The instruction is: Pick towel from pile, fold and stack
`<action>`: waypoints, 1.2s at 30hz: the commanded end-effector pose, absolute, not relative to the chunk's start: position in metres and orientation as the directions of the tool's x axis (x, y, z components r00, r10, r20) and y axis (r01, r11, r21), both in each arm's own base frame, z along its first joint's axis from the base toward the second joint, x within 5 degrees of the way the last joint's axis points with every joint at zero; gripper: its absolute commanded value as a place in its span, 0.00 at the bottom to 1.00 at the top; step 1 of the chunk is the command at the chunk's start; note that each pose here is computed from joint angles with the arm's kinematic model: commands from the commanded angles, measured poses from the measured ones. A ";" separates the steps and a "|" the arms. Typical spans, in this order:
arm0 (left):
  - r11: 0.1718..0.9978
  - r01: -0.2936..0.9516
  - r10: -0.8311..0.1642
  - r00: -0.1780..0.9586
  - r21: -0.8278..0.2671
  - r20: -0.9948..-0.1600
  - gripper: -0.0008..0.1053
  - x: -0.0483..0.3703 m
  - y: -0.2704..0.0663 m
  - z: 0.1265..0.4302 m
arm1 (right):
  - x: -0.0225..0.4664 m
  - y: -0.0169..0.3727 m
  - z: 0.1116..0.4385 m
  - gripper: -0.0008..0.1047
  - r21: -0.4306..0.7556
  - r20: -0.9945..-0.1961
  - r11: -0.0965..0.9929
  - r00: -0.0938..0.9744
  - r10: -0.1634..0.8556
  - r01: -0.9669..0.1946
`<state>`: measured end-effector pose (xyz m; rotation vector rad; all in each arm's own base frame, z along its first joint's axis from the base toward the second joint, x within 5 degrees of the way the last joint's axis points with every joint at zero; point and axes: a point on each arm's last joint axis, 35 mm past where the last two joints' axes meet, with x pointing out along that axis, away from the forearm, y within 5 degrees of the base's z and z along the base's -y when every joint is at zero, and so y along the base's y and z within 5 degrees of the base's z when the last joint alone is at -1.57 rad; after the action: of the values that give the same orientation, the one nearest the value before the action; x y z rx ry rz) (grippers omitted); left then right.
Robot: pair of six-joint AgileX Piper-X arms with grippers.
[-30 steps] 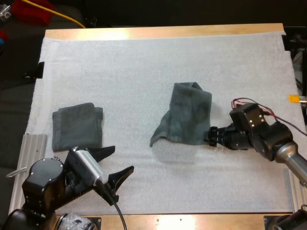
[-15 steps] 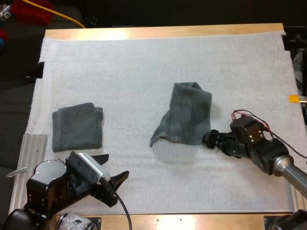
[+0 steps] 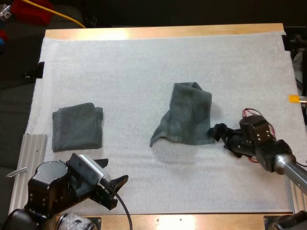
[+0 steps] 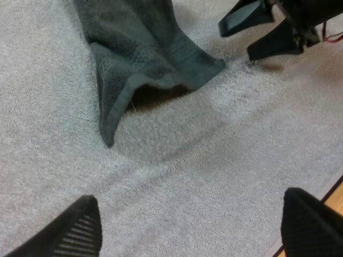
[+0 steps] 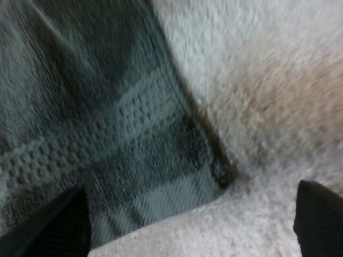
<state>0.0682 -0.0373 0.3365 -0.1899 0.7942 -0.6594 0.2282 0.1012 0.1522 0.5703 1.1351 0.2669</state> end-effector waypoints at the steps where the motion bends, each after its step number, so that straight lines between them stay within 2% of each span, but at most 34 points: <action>1: 0.784 0.479 -0.615 0.516 -0.394 -0.596 0.64 0.068 -0.038 0.339 | 0.231 0.103 0.148 0.72 0.587 -0.761 0.805 0.397 0.514 0.085; 4: 0.784 0.479 -0.615 0.516 -0.394 -0.596 0.64 0.068 -0.038 0.339 | 0.234 0.105 0.138 0.72 0.602 -0.762 0.791 0.372 0.530 0.106; 10: 0.784 0.479 -0.615 0.516 -0.394 -0.596 0.64 0.068 -0.038 0.339 | 0.240 0.111 0.127 0.69 0.667 -0.718 0.741 0.332 0.612 0.077; 15: 0.784 0.479 -0.615 0.516 -0.394 -0.596 0.64 0.068 -0.038 0.339 | 0.241 0.112 0.116 0.68 0.675 -0.721 0.731 0.292 0.628 0.095; 20: 0.784 0.479 -0.615 0.516 -0.394 -0.596 0.64 0.068 -0.038 0.339 | 0.241 0.112 0.115 0.39 0.671 -0.724 0.735 0.296 0.623 0.097; 23: 0.784 0.479 -0.615 0.516 -0.394 -0.596 0.64 0.068 -0.038 0.339 | 0.241 0.112 0.115 0.25 0.669 -0.725 0.737 0.297 0.621 0.093; 25: 0.784 0.479 -0.615 0.516 -0.394 -0.596 0.64 0.068 -0.038 0.339 | 0.241 0.112 0.116 0.05 0.669 -0.722 0.740 0.301 0.623 0.075; 26: 0.784 0.479 -0.615 0.516 -0.394 -0.596 0.64 0.068 -0.038 0.339 | 0.241 0.112 0.117 0.01 0.669 -0.720 0.741 0.303 0.624 0.066; 31: 0.783 0.483 -0.617 0.521 -0.392 -0.590 0.64 0.069 -0.038 0.339 | 0.238 0.110 0.133 0.01 0.650 -0.712 0.760 0.339 0.614 -0.012; 36: 0.776 0.457 -0.629 0.504 -0.435 -0.593 0.64 0.076 -0.041 0.329 | 0.227 0.103 0.141 0.01 0.562 -0.777 0.827 0.326 0.538 -0.026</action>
<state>0.0731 -0.0391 0.3304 -0.2150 0.8003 -0.6585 0.2298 0.1041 0.1404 0.5327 1.1776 0.3916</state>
